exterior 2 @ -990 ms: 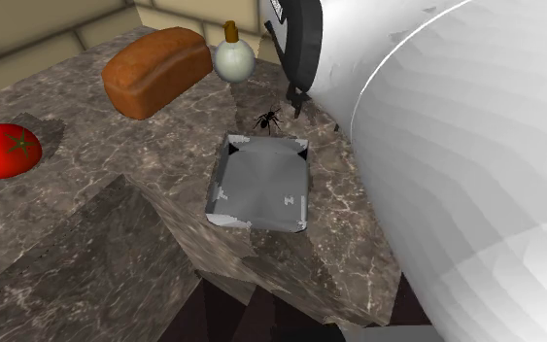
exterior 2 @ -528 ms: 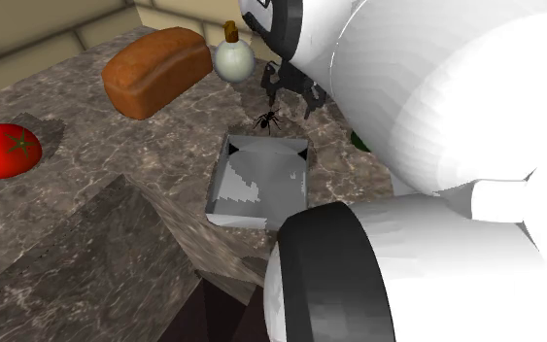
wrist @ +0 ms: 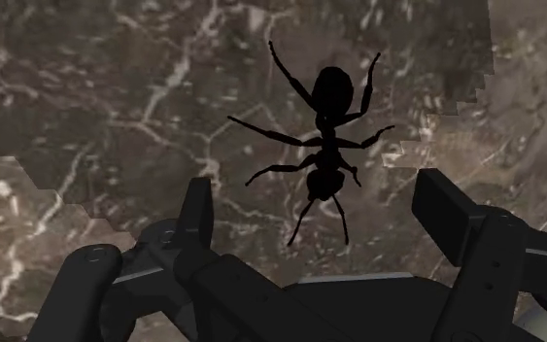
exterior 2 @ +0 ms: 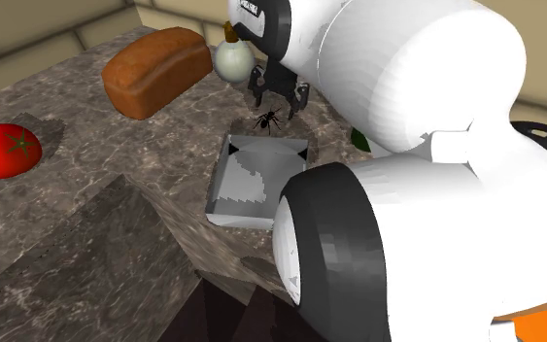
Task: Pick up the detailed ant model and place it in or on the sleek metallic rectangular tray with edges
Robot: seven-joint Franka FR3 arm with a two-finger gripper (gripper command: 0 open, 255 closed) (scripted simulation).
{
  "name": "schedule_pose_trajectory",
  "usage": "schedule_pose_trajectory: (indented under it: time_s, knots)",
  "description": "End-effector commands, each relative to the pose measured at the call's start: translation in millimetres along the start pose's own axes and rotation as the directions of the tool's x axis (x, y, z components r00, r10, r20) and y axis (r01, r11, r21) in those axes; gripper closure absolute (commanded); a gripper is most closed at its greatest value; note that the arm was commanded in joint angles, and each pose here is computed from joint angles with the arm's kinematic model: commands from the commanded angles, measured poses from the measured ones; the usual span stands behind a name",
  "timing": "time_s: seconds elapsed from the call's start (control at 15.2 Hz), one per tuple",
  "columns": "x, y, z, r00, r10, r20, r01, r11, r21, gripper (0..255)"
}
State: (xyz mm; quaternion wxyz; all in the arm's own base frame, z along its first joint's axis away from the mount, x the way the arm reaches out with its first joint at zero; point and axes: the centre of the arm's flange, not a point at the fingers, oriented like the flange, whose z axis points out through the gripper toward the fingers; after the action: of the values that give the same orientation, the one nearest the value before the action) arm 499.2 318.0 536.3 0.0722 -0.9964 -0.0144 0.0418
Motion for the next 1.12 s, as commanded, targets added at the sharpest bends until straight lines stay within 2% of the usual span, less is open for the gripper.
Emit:
schedule_pose_trajectory:
  time_s: [0.0,0.13,0.59,0.66,1.06]
  knots:
    - [0.2,-0.2,10.3,1.0,0.0,0.0,0.0,1.0,0.0,0]
    - [0.2,-0.1,18.6,1.0,0.0,0.0,0.0,1.0,0.0,0]
    - [0.2,-0.2,18.6,1.0,0.0,0.0,0.0,1.0,0.0,0]
    - [0.2,-0.2,18.6,1.0,0.0,0.0,0.0,1.0,0.0,255]
    - [0.5,0.2,18.5,1.0,0.0,0.0,0.0,1.0,0.0,255]
